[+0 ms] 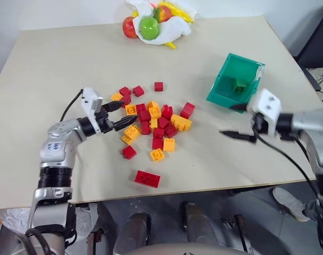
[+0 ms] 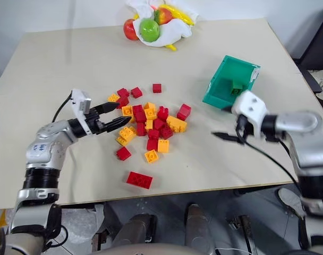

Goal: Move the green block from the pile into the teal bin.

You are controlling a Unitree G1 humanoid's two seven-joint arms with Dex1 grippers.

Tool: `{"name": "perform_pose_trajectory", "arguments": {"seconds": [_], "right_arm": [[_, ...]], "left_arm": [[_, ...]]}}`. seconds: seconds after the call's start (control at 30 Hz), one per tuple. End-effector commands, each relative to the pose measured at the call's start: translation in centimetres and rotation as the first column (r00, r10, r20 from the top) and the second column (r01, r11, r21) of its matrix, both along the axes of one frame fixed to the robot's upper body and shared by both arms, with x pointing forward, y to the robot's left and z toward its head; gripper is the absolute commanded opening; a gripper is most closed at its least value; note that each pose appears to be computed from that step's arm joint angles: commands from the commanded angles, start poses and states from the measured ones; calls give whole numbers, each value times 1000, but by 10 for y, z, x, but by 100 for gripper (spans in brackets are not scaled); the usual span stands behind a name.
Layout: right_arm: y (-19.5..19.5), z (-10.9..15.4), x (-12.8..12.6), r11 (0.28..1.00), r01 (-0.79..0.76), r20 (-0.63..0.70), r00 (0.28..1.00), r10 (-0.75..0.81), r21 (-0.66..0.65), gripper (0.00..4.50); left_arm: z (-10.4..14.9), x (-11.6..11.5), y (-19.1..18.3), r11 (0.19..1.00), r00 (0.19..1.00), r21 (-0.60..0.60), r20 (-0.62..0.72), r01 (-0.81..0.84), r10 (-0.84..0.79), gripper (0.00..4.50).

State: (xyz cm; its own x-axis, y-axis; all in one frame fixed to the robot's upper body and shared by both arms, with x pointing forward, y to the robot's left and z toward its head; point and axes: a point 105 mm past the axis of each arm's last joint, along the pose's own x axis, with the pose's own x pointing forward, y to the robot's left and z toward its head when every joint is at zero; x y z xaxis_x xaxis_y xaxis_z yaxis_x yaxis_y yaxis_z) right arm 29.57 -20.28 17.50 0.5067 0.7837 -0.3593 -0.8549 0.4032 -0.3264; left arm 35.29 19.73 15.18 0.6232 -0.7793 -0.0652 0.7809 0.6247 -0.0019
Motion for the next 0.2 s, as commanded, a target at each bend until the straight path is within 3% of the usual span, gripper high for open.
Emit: {"name": "perform_pose_trajectory", "arguments": {"seconds": [0.03, 0.2], "right_arm": [[-5, 11, -13, 998, -29, 43, 999, 26, 63, 446], [-10, -1, -14, 988, 20, 35, 999, -25, 154, 446]], "left_arm": [[2, -12, 21, 999, 999, 29, 5, 34, -34, 450], [-5, -23, 45, 997, 999, 54, -1, 45, -45, 450]]}}
